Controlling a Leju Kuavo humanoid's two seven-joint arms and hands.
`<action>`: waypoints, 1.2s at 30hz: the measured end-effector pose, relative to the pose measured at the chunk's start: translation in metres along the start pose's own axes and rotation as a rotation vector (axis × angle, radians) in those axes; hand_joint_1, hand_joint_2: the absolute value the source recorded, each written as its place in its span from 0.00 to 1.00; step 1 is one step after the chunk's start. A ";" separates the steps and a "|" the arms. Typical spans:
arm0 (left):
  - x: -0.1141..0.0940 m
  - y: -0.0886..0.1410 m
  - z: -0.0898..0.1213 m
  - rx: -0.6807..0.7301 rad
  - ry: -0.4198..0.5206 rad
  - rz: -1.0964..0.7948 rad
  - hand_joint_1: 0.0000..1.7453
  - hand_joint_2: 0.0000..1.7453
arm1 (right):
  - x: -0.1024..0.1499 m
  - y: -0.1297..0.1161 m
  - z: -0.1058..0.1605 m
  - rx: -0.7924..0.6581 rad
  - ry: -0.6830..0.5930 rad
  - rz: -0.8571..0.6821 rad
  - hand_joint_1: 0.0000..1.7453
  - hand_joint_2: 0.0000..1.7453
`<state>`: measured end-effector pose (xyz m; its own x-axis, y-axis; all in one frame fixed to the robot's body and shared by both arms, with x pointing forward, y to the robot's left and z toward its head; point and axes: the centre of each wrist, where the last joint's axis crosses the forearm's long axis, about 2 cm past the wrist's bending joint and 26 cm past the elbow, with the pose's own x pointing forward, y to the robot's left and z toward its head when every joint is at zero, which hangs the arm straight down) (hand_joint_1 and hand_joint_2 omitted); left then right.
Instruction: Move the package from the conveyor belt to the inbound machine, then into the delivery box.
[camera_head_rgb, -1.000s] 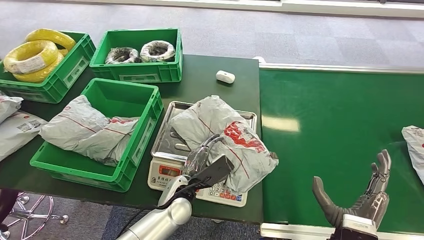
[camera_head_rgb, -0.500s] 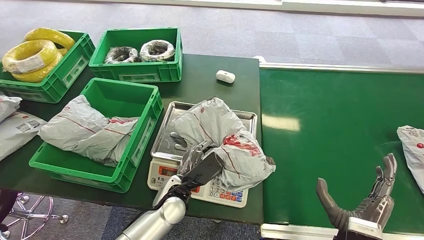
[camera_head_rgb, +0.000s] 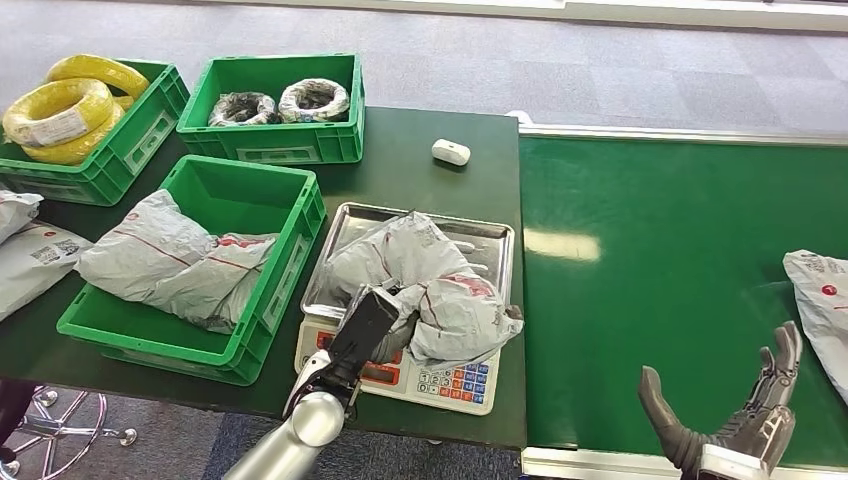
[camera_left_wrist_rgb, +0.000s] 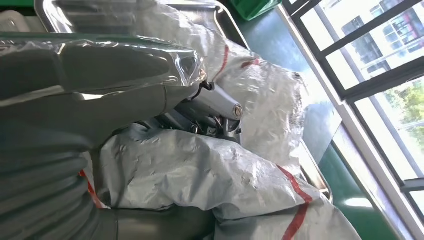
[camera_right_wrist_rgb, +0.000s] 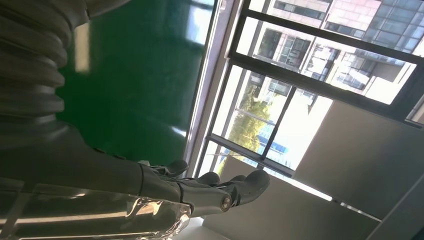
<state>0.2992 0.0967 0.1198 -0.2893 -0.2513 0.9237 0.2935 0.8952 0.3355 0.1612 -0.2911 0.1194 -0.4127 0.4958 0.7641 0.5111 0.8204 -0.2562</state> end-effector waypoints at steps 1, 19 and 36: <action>0.000 0.001 0.001 0.005 -0.005 0.001 1.00 1.00 | 0.000 0.000 0.000 0.000 0.000 0.001 0.00 1.00; 0.049 0.142 0.013 0.492 -0.281 -0.114 1.00 1.00 | -0.007 -0.005 -0.001 0.038 -0.009 -0.006 0.00 1.00; -0.012 0.253 0.056 0.790 0.079 -0.279 0.00 1.00 | -0.017 0.008 -0.020 0.106 -0.006 -0.024 0.00 1.00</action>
<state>0.3257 0.3472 0.1835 -0.1829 -0.5004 0.8462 -0.5118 0.7834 0.3526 0.1876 -0.2985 0.1166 -0.4288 0.4769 0.7673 0.4181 0.8577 -0.2994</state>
